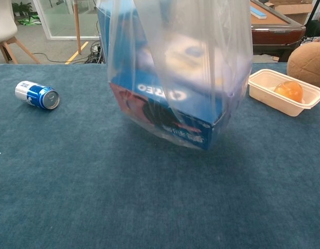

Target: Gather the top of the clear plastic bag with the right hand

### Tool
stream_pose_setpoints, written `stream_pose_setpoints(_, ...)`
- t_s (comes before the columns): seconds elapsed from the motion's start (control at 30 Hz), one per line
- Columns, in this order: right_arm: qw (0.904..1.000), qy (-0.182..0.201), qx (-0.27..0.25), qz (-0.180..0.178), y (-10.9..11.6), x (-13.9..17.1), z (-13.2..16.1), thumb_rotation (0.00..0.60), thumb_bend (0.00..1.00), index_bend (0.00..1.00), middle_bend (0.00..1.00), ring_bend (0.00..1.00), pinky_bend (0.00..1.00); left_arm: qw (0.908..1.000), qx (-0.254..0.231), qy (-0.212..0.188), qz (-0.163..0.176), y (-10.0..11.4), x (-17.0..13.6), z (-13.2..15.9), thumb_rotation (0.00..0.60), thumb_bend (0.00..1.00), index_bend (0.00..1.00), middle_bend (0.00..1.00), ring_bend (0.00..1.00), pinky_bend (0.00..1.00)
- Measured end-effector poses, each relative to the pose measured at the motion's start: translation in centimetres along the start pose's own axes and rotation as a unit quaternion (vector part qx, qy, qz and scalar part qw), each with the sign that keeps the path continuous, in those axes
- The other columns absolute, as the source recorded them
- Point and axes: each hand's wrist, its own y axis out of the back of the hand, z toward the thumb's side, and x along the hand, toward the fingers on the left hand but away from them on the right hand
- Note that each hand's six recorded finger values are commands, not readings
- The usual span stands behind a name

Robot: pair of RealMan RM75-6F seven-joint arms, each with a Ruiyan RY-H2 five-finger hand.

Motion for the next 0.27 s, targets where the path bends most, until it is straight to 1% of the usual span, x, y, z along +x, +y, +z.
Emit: stream_pose_setpoints(0.27,1.0000,0.005,0.007,0.000,-0.5,-1.2,1.0,0.600,0.71,0.80,0.86,0.94,0.91,1.0000,-0.001,0.000,0.001,0.0,0.0,0.0,0.600,0.25,0.28,0.25,0.29,0.16)
